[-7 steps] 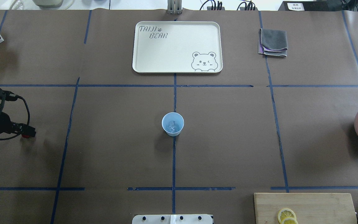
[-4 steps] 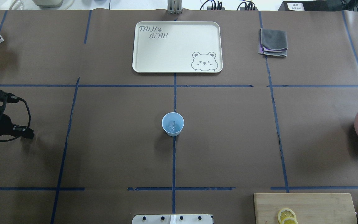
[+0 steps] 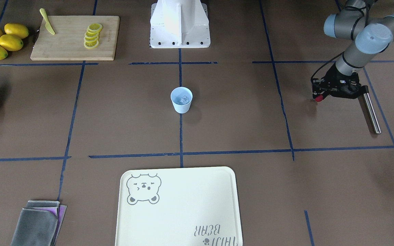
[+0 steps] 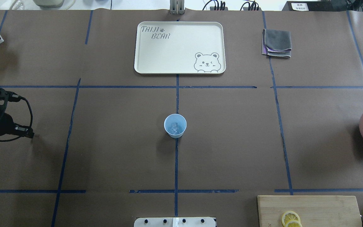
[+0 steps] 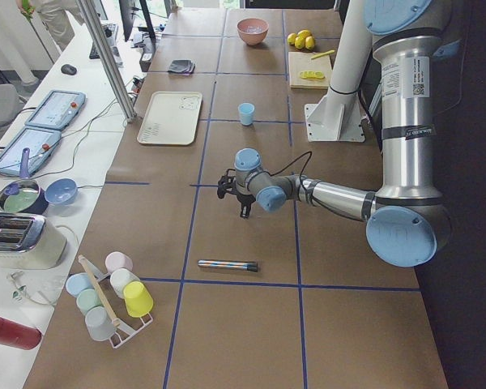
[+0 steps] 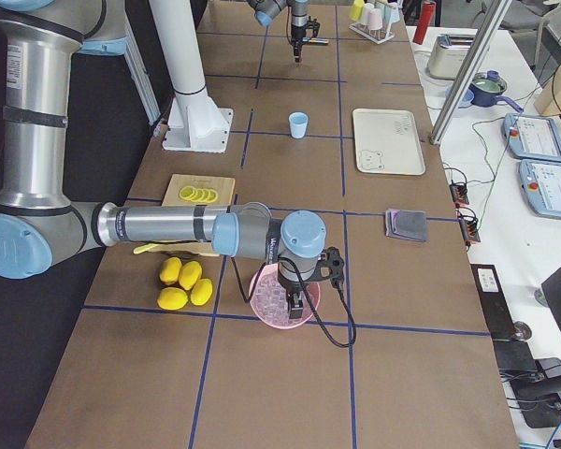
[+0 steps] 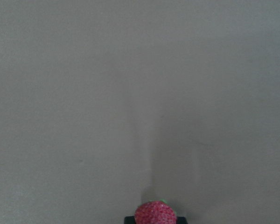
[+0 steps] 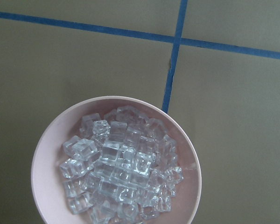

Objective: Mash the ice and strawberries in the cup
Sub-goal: 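Lower the left gripper onto the red strawberry and close it, then carry the strawberry with the left gripper over the light-blue cup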

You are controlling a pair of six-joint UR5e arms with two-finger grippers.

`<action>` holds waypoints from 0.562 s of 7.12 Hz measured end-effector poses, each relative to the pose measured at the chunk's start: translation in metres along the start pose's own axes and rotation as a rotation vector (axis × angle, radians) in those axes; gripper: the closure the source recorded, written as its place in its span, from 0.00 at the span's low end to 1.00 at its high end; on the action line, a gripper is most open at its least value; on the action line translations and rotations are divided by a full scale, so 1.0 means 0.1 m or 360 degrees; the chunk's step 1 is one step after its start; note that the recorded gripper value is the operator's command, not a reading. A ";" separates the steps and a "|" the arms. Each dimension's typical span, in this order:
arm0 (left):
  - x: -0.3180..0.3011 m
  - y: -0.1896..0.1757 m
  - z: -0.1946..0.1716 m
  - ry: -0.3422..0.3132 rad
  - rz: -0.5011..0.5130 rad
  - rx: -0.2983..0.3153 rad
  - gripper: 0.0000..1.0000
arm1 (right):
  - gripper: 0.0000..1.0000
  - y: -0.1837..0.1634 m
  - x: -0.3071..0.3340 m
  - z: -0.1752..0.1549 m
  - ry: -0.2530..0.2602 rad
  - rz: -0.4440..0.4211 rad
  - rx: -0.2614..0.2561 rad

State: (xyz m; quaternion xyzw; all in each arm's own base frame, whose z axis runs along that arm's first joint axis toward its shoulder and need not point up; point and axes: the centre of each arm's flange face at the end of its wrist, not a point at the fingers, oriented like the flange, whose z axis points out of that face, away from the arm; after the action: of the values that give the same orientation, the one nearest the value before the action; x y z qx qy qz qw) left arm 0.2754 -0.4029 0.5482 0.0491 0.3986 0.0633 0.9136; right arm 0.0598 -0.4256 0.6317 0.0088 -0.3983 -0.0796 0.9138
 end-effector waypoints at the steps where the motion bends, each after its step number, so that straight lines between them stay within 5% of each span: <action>1: 0.11 -0.05 -0.16 0.0023 0.0011 0.0029 1.00 | 0.00 0.00 0.00 0.00 0.0000 -0.0001 0.0001; 4: 0.95 -0.47 -1.02 0.0012 -0.0030 0.0062 1.00 | 0.00 0.03 -0.03 -0.02 0.0001 -0.0007 0.0007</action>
State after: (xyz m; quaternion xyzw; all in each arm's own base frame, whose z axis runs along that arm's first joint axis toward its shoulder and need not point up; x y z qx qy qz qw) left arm 0.2679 -0.4308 0.4039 0.0628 0.4037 0.0471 0.9115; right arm 0.0598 -0.4226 0.6283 0.0116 -0.3980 -0.0807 0.9137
